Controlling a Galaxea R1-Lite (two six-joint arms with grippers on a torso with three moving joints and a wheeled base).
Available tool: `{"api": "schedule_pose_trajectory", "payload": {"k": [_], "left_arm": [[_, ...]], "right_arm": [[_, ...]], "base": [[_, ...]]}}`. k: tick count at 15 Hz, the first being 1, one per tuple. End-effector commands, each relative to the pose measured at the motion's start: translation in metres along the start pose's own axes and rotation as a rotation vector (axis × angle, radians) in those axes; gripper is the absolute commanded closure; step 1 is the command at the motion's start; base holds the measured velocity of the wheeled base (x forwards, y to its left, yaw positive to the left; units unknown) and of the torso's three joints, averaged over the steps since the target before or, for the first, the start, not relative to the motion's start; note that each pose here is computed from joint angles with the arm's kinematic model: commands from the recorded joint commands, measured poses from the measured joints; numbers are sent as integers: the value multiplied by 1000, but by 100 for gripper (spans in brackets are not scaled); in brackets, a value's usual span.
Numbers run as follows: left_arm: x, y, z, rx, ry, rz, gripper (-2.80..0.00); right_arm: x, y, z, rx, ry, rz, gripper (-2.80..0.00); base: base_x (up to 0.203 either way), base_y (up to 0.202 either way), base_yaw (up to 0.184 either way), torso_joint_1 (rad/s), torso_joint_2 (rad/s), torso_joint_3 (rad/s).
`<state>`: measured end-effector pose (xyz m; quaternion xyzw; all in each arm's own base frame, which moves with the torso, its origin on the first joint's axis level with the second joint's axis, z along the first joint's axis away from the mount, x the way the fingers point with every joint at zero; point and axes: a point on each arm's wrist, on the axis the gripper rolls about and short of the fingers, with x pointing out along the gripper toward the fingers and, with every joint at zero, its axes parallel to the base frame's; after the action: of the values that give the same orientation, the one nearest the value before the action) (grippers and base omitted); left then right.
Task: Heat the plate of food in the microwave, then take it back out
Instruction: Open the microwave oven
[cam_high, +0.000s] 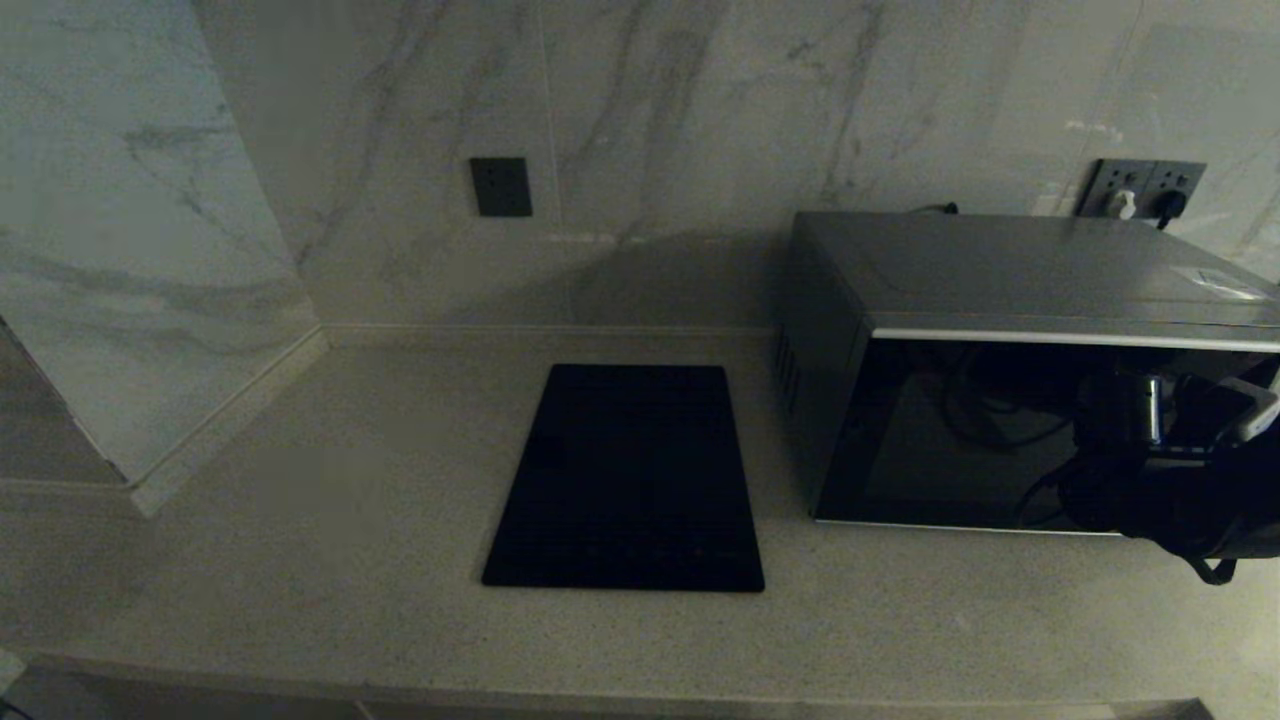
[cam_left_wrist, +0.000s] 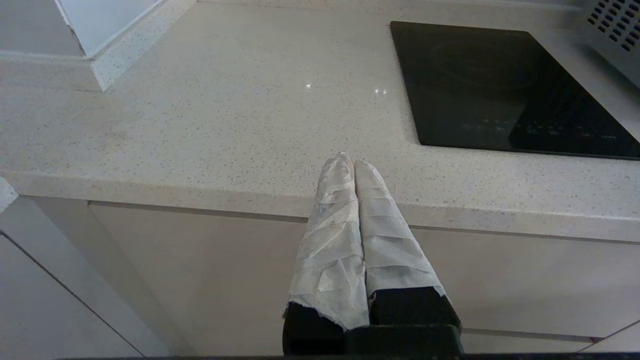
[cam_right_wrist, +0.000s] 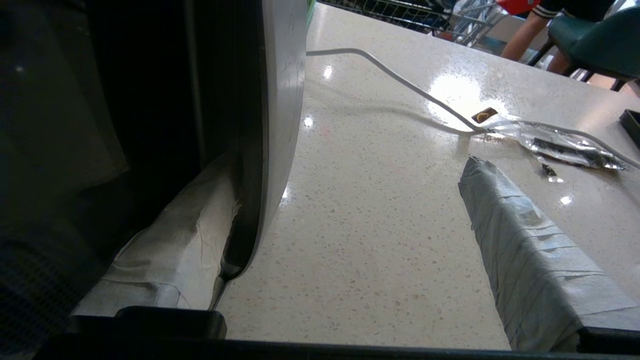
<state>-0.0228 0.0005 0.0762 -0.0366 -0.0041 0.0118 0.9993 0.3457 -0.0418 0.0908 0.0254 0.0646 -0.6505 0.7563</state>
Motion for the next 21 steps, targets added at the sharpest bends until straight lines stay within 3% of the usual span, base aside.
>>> {"api": "schedule_pose_trajectory", "payload": {"k": [1,16,21], "left_arm": [[0,0,0,0,0,1,0],[0,0,0,0,1,1,0],[0,0,0,0,1,1,0]], "right_arm": [[0,-1,0,1,-4,-6,0],[0,-1,-6,-5,-12,-25,0],[4,-3,-13,-29,-28,-73,0]], "base": [[0,0,0,0,0,0],[0,0,0,0,0,0],[0,0,0,0,0,0]]}}
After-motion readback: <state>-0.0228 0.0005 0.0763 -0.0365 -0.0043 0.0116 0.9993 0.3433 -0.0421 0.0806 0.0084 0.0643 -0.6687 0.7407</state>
